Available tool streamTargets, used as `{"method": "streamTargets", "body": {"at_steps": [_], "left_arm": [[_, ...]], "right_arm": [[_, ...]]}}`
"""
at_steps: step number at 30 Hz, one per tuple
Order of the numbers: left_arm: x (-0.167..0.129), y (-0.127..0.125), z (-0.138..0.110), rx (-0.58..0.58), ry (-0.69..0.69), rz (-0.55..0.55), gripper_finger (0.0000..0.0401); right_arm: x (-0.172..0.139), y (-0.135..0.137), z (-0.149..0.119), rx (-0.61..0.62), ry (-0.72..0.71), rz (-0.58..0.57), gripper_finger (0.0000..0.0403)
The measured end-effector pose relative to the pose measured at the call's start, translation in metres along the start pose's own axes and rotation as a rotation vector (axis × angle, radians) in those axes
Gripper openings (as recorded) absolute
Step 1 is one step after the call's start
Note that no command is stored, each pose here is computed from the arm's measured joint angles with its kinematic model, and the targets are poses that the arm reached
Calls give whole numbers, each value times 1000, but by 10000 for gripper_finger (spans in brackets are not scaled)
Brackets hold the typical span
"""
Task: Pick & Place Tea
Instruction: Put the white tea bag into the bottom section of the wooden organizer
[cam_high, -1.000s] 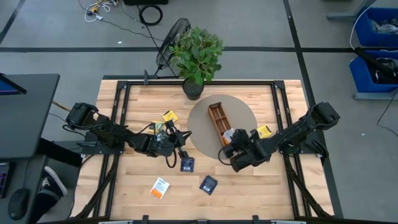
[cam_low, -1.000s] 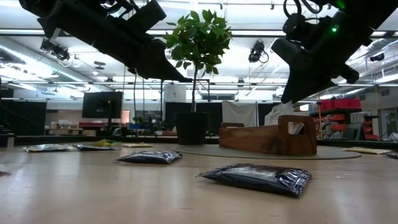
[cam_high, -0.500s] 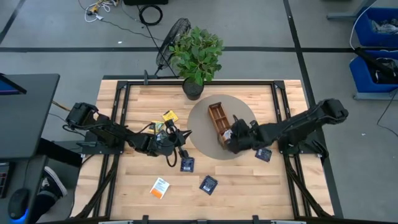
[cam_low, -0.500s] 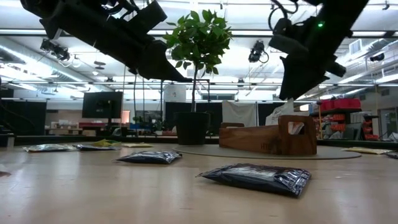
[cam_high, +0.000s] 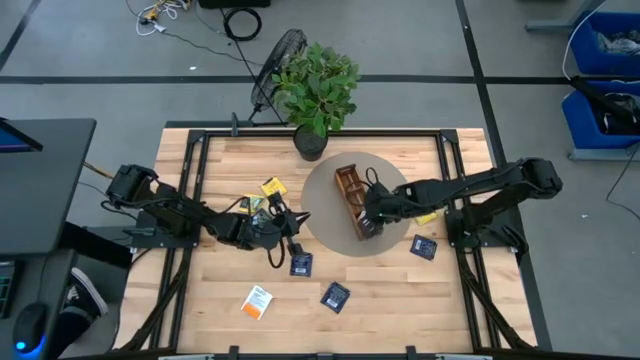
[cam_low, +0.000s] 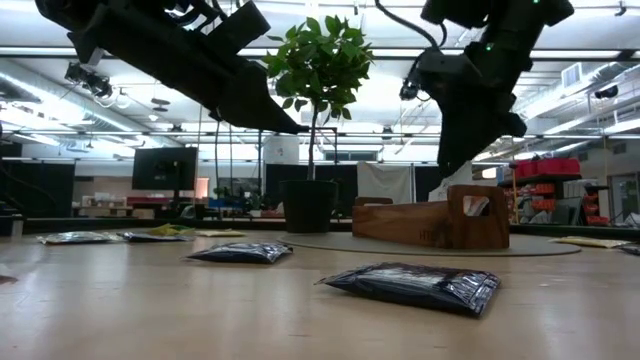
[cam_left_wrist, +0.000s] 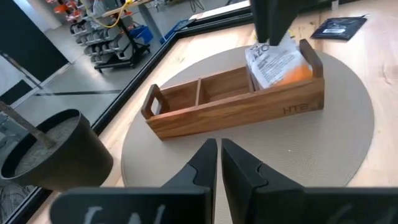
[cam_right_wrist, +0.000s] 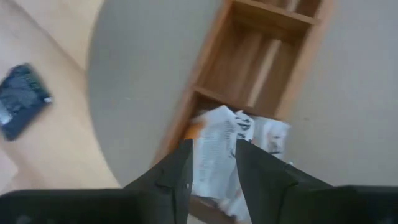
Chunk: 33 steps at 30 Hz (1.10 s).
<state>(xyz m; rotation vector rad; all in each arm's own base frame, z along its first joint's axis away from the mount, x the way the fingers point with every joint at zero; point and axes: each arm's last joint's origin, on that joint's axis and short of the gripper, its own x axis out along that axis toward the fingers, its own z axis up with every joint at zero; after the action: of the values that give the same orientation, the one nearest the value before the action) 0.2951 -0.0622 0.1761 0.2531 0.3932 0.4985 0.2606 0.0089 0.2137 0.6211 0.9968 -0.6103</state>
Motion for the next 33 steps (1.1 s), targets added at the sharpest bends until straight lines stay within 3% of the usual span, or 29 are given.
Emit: {"method": "streamTargets", "body": {"at_steps": [6,18,22,27,33], "left_arm": [[0,0,0,0,0,0,25],[0,0,0,2,0,0,25],[0,0,0,2,0,0,25],[0,0,0,0,0,0,25],[0,0,0,-16,0,1,25]], "right_arm": [[2,-10,3,15,54,-36,130],[2,-14,8,13,88,2,123],[3,-13,6,13,115,23,91],[3,-13,7,12,98,12,14],[1,-8,-2,49,32,-74,5]]}}
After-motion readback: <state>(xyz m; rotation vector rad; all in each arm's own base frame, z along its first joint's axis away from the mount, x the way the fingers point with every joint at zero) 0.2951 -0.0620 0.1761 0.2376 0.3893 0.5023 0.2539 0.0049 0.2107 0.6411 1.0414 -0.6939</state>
